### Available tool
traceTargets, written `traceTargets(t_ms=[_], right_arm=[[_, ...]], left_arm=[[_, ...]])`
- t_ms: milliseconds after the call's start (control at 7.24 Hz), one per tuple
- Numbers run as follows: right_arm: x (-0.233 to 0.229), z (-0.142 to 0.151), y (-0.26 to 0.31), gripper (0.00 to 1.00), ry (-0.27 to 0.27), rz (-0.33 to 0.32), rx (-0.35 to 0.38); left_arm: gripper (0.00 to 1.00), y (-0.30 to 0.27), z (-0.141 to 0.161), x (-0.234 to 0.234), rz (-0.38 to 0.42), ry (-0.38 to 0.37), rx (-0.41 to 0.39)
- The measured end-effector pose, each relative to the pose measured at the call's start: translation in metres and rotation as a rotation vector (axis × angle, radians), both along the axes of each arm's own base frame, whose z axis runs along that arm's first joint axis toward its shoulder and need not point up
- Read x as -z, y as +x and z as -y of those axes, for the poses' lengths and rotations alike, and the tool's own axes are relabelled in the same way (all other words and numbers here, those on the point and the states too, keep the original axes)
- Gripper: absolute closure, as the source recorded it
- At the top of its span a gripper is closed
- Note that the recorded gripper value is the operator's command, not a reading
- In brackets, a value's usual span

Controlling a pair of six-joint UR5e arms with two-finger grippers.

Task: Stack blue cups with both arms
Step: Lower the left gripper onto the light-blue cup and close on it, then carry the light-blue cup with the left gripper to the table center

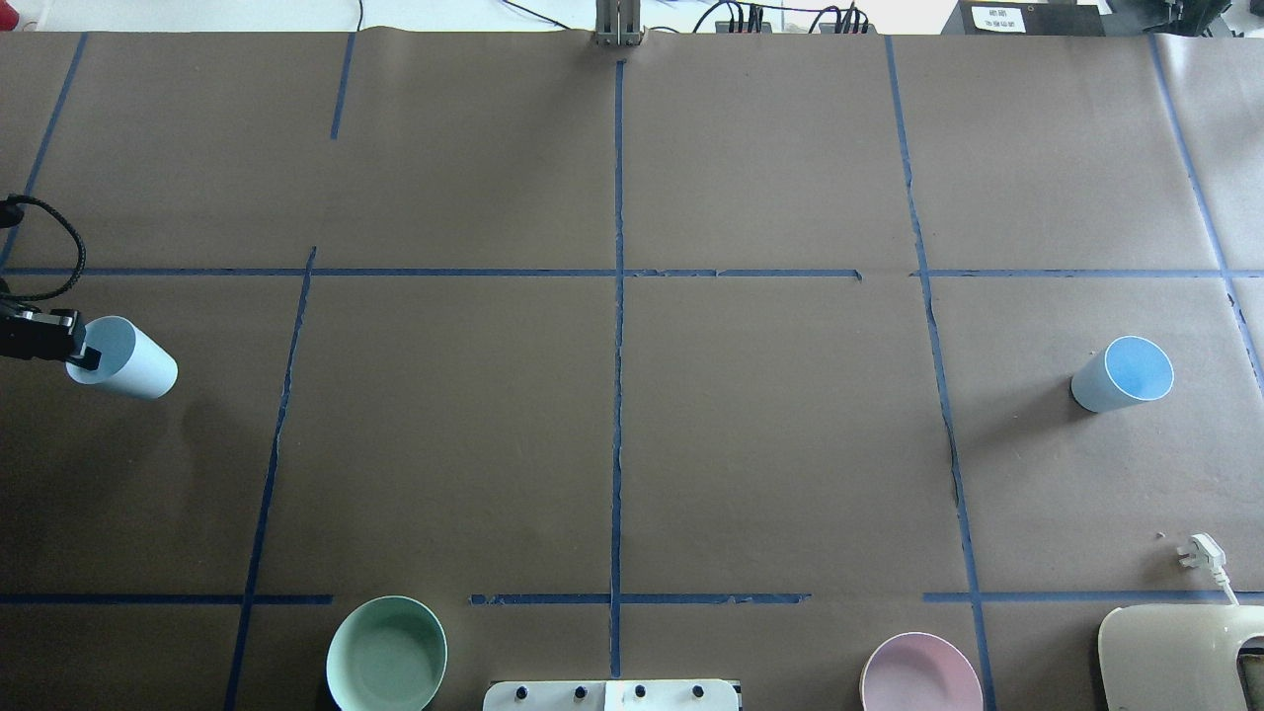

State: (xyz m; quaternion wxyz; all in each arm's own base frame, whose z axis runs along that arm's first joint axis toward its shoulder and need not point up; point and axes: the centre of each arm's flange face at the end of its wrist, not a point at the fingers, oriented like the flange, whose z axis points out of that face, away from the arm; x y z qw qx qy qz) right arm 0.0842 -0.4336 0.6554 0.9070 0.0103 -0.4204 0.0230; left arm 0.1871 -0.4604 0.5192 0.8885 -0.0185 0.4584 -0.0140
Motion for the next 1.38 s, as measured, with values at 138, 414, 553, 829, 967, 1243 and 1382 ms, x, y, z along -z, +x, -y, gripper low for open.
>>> traceTargets(t_ms=[138,414,553,829,967,1243,1382], right_arm=[[0.002,0.000,0.001,0.00,0.004,0.000,-0.002],[0.007,0.001,0.002,0.00,0.014,-0.001,-0.004],[0.007,0.001,0.002,0.00,0.015,-0.001,-0.004],[0.008,0.001,0.002,0.00,0.017,-0.002,-0.004],[0.008,0.001,0.002,0.00,0.018,-0.001,-0.004],[0.009,0.001,0.002,0.00,0.018,-0.001,-0.004],[0.009,0.001,0.002,0.00,0.019,0.000,-0.004]], left_arm=[[1.00,0.005,0.008,0.050,0.010,-0.021,0.001],[1.00,0.041,0.029,0.162,0.019,-0.077,0.032],[1.00,0.087,0.025,0.208,0.023,-0.106,0.043],[1.00,0.197,0.004,0.283,0.028,-0.165,0.072],[1.00,0.246,-0.005,0.312,0.033,-0.184,0.091],[1.00,0.317,-0.016,0.336,0.017,-0.177,0.122],[1.00,0.346,-0.013,0.337,-0.001,-0.176,0.139]])
